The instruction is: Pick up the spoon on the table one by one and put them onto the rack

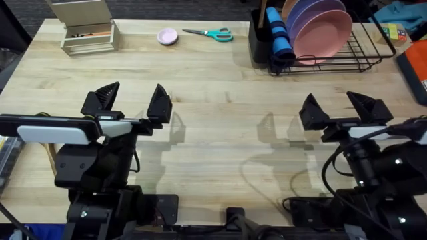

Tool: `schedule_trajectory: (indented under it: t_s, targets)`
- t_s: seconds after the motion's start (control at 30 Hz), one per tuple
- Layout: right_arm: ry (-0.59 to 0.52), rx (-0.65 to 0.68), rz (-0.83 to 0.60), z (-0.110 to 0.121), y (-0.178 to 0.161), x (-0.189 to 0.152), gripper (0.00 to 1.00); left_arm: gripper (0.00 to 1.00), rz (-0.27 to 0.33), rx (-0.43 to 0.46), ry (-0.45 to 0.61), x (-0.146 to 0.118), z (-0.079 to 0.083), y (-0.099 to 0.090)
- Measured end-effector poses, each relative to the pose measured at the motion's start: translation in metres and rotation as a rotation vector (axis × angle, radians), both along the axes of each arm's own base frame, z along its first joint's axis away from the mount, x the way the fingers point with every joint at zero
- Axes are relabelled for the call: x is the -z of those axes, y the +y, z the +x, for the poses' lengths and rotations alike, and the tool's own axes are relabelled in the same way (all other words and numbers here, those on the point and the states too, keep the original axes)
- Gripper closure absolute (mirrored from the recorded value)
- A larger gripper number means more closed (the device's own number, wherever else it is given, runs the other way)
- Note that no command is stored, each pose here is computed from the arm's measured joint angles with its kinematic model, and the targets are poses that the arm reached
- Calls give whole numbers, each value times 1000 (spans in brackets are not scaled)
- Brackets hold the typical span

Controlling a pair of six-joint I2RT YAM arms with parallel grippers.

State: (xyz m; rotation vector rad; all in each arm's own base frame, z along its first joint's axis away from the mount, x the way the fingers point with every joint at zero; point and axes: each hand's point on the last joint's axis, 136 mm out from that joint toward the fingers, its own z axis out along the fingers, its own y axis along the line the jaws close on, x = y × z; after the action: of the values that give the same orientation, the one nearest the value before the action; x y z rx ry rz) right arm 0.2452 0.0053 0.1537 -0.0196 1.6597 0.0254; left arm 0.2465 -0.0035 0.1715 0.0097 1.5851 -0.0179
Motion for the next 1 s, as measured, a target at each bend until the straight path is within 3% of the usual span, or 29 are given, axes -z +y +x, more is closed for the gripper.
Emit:
schedule_trajectory:
  t_s: [0.17,0.23,0.27,0.6,1.0]
  targets:
    - [21,13,1,-1,-3,4,5,8,2,0,30,7,0,0]
    - [89,17,23,-6,-3,9,6,8,18,-8,73,3,-5,2]
    - [328,18,13,-27,-3,33,6,8,28,-38,81,-36,-20,7]
    - [440,-2,-53,-33,-3,-73,6,9,40,-67,267,-89,-33,13]
    - [754,-14,-57,4,-3,-118,6,8,50,-74,435,-147,-19,14]
